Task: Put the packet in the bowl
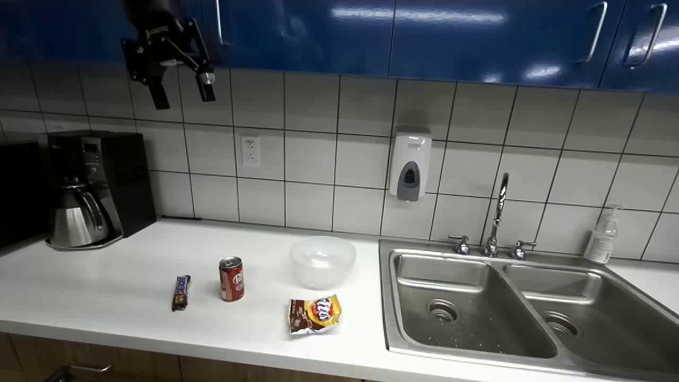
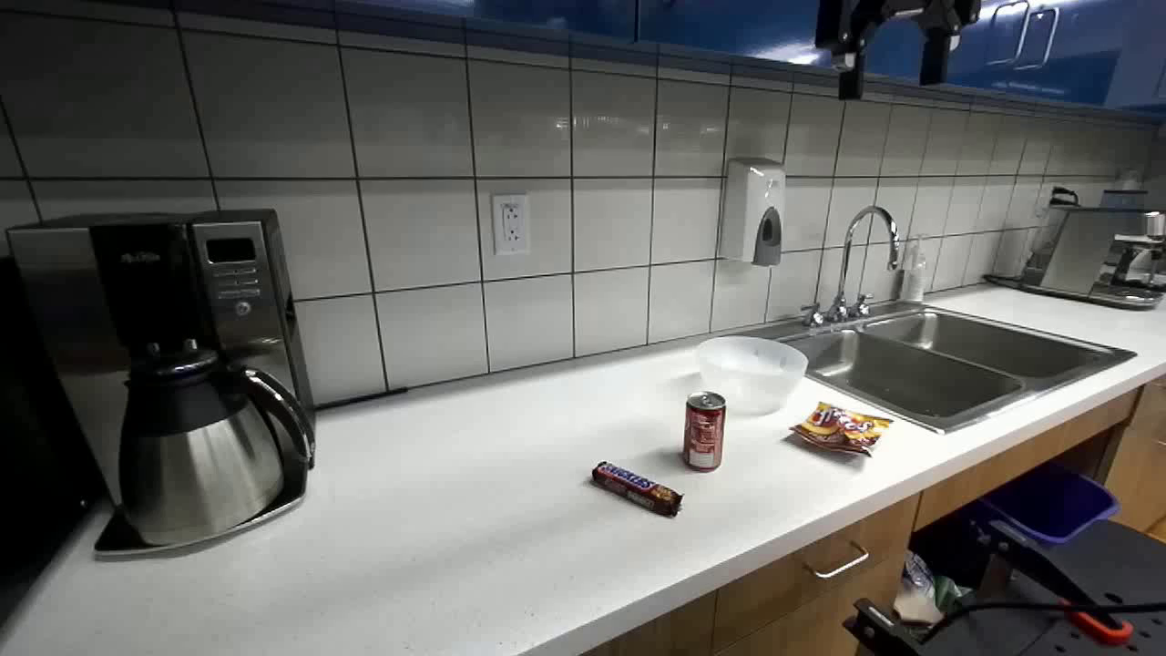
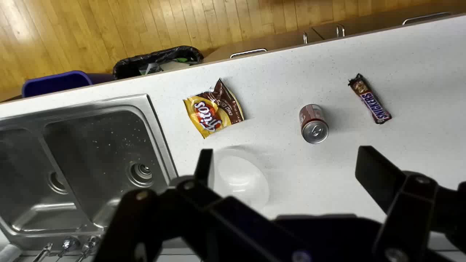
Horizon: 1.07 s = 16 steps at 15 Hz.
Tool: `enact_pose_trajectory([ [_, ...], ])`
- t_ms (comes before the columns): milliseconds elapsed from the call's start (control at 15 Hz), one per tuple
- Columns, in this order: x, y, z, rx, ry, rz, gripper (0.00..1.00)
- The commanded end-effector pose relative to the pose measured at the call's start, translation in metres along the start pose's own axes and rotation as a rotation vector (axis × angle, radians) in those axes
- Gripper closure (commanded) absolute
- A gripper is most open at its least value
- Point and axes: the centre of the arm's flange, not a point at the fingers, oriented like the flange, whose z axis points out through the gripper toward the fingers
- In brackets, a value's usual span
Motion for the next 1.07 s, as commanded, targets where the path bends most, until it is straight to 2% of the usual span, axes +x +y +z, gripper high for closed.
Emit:
enact_pose_trajectory([
  [0,0.000,0.000,0.000,0.000,0.000,0.000,0.00],
  [667,-0.001,-0.001,0.001,0.002,0.000,0.001,0.00],
  [1000,-0.007,0.000,0.014,-0.029,0.003,0.022,0.00],
])
